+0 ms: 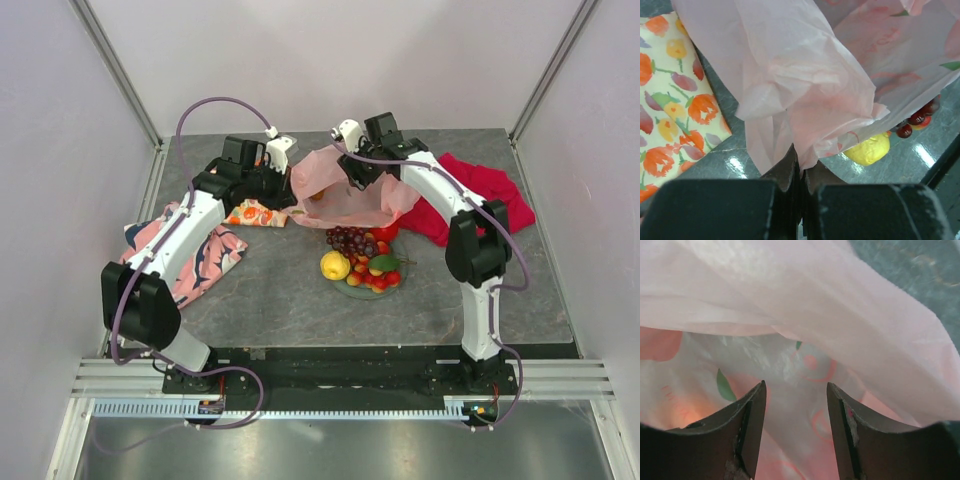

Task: Take the fake fruits out of the plastic bag
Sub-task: Adjust the plastic bag at the center of the board.

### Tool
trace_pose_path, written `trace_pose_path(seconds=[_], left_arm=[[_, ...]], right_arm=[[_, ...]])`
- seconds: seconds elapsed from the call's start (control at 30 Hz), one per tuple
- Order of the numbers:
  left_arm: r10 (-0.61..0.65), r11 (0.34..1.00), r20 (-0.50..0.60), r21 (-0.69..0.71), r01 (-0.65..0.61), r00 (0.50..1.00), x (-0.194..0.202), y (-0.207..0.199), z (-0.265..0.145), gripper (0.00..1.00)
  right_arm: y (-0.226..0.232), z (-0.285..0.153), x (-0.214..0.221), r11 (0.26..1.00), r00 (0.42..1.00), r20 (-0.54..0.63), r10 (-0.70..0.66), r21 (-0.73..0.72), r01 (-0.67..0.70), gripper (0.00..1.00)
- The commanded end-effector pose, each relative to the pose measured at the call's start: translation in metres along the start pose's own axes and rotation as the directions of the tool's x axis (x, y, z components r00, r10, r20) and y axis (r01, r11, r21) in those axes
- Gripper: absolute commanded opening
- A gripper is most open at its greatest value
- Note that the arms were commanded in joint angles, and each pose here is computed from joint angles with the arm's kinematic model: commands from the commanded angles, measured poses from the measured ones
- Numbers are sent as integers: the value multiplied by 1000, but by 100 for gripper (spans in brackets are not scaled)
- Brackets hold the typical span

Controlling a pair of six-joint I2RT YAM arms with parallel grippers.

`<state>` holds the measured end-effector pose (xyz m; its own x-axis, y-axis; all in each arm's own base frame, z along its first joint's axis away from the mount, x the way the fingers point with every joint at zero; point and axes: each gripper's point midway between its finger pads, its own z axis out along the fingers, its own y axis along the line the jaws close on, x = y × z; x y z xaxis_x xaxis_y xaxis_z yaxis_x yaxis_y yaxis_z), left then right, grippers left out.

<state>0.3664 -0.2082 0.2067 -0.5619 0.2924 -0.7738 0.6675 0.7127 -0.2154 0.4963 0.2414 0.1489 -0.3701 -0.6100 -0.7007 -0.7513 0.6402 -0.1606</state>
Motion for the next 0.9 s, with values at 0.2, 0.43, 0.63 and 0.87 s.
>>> trace_pose_path(seconds=[0.2, 0.43, 0.63, 0.87], left_arm=[[83, 963, -16, -257, -85, 996, -15, 54, -17, 2], [65, 979, 81, -196, -48, 995, -48, 49, -38, 25], [51, 999, 134, -24, -48, 990, -63, 13, -32, 2], [102, 991, 353, 48, -127, 930, -185, -4, -15, 2]], right_arm=[[2, 16, -26, 995, 996, 45, 79, -60, -76, 63], [19, -1, -53, 976, 976, 108, 187, -137, -172, 63], [47, -17, -58, 966, 980, 116, 163, -218, -135, 52], [-14, -20, -26, 958, 956, 73, 283, -59, -279, 50]])
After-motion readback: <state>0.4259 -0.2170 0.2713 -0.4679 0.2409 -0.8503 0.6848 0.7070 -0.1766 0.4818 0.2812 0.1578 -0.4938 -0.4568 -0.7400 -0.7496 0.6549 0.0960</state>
